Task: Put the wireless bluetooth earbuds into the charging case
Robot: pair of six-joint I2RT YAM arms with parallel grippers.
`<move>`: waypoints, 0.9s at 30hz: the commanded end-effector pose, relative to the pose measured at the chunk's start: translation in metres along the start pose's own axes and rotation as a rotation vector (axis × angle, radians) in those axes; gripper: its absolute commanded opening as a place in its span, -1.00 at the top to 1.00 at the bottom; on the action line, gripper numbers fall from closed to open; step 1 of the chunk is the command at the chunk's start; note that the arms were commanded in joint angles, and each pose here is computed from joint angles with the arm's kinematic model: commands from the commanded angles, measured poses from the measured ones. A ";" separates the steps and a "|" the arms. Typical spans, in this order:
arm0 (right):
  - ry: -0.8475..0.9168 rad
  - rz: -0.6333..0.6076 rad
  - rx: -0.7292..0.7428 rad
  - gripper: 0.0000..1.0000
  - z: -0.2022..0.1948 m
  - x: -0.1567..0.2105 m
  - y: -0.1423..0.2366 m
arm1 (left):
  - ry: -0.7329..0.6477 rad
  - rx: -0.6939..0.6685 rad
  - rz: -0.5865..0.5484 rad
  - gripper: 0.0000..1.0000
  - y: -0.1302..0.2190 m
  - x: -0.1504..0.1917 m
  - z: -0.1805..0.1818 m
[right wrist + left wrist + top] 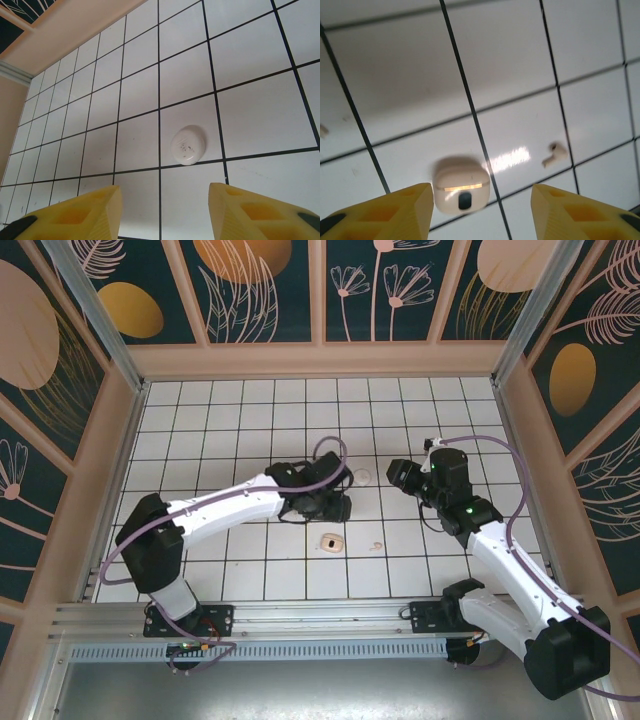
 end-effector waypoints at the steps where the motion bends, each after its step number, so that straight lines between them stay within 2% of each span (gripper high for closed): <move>1: 0.014 -0.031 0.010 -0.01 0.002 -0.008 0.010 | -0.038 -0.126 0.076 -0.13 -0.023 0.023 0.006; 13: 0.014 -0.036 0.029 -0.11 0.000 -0.007 0.014 | -0.088 -0.206 0.103 -0.32 -0.047 0.038 0.003; 27: 0.017 -0.039 0.020 -0.13 0.002 -0.010 0.014 | -0.115 -0.255 0.144 -0.33 -0.067 0.044 0.008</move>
Point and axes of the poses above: each hand's point on the last joint's axis, 136 mm out from that joint toward the fingers, its own y axis back along the fingers, its own z axis along the line the jaws close on, x = y × z, the point moved 10 cm from there along y, back along the fingers, and after that the axes turned 13 degrees about y, right-handed, at the moved point
